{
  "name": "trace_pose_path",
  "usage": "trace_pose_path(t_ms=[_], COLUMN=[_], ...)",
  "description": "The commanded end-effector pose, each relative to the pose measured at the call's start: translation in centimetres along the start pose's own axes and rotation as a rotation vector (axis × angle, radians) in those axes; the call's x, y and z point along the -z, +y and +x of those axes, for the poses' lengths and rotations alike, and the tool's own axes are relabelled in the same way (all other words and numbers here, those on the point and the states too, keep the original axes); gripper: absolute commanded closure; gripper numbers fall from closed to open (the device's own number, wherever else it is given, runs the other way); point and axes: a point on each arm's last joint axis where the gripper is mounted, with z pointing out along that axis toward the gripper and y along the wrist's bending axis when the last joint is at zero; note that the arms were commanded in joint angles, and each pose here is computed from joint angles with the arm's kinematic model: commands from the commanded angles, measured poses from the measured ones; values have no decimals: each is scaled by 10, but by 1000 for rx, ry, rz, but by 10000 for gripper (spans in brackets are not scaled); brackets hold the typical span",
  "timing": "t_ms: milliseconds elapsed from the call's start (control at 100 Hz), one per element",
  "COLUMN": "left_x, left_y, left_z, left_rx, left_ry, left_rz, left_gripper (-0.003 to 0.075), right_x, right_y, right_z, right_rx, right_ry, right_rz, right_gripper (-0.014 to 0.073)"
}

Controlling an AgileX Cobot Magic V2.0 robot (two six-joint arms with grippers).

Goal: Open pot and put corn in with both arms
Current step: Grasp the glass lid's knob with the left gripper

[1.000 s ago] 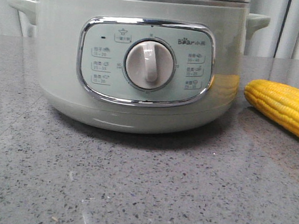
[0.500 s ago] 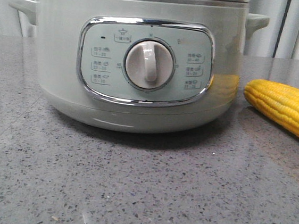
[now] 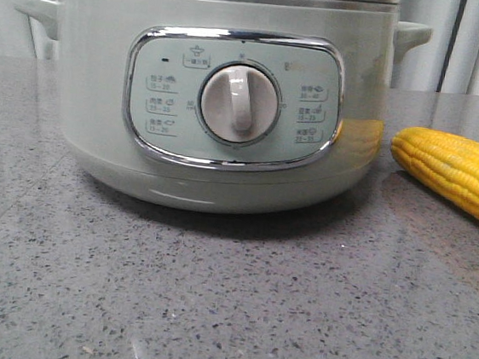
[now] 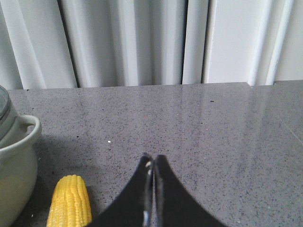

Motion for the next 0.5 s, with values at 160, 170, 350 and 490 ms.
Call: trace_pose_path(t_ms=[160,170,350,490], left_x=[-35,-37,-61,-77], left_y=[-44,-47,-90,-121], left_z=[-18,-16,-10,-3], left_rx=[44,46,66,68], left_ry=[-60,-51,13,60], left_rz=[257,272,438,525], left_gripper=[291,291,291,290], right_x=[-3,-3,-3,-3], right_y=[0,0,0,0], right_z=[-16,-16,-14,-13], right_rx=[7,7,7,7], right_ry=[-89,-89,-78,-60], right_rz=[2,2,3,3], right_gripper=[659,659,659,659])
